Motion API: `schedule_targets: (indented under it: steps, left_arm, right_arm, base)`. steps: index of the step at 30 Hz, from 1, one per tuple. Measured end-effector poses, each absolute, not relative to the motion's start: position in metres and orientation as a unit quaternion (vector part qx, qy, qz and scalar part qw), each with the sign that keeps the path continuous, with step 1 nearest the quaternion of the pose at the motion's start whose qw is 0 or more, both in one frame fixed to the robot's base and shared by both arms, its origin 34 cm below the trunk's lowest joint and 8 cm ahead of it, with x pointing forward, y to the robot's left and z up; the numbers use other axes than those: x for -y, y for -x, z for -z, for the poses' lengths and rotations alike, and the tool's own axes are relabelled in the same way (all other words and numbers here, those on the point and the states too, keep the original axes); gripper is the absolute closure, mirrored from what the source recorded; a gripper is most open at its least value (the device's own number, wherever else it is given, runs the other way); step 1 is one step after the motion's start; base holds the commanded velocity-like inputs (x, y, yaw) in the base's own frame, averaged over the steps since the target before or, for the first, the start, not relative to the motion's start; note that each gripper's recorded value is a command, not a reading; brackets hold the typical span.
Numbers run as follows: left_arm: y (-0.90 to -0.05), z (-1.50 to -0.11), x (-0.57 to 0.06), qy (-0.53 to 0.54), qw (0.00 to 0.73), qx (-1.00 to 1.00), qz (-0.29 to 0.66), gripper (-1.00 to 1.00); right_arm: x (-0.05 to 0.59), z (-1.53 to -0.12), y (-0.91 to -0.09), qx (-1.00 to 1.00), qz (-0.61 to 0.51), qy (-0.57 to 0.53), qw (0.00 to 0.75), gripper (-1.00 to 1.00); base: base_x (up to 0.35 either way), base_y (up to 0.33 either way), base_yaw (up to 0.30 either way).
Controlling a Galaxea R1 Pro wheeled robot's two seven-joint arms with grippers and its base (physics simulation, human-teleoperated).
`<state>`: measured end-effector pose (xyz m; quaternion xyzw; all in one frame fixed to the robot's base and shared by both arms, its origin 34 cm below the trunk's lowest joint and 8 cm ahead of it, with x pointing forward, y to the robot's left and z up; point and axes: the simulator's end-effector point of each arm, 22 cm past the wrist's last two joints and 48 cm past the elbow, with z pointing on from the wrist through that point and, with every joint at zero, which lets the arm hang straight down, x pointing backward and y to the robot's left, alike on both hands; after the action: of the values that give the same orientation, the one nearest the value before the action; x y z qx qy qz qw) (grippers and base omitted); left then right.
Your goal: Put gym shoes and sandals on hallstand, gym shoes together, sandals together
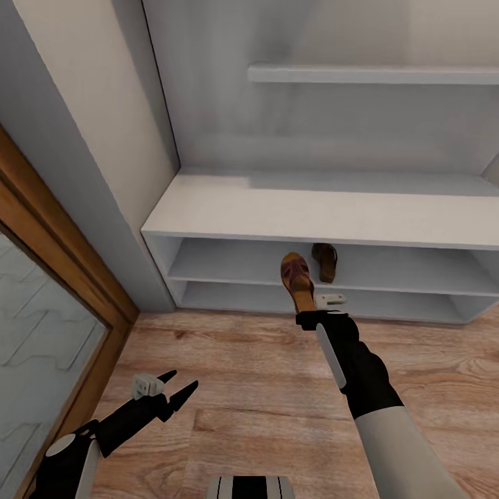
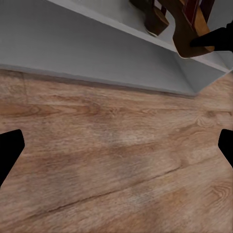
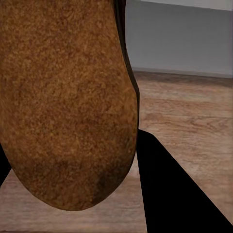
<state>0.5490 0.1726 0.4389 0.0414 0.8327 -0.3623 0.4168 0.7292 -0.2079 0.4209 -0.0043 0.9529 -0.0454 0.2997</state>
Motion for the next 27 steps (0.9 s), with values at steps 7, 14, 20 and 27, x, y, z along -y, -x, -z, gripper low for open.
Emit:
schedule_targets:
  steps: [7,14,20,27]
  left_arm:
    - [-0.549,-0.439,-0.173,-0.041,0.417,-0.833,0.362,-1.0]
    - [-0.549,-0.439,-0.173,-0.041,0.417,-0.833,0.362,-1.0]
    - [-0.549,-0.439,-0.173,-0.041,0.417,-0.833,0.362,-1.0]
    - [-0.549,-0.439,-0.173,-0.041,0.417,-0.833,0.362,-1.0]
  right_arm:
    - [0.208,-0.421,-0.729,-0.953,0.045,0.004,0.3,1.0]
    - [0.208,-0.424,-0.735,-0.948,0.043,-0.001,0.317,1.0]
    - [0.205,-0.429,-0.748,-0.934,0.034,-0.012,0.355,1.0]
    - [0.204,-0.428,-0.749,-0.933,0.03,-0.016,0.357,1.0]
  base:
    - [0.022,0.0,0.0]
    - [0.192,-0.033,0.0]
    - [0.052,-0.019,0.0]
    - [0.006,-0.002,0.0]
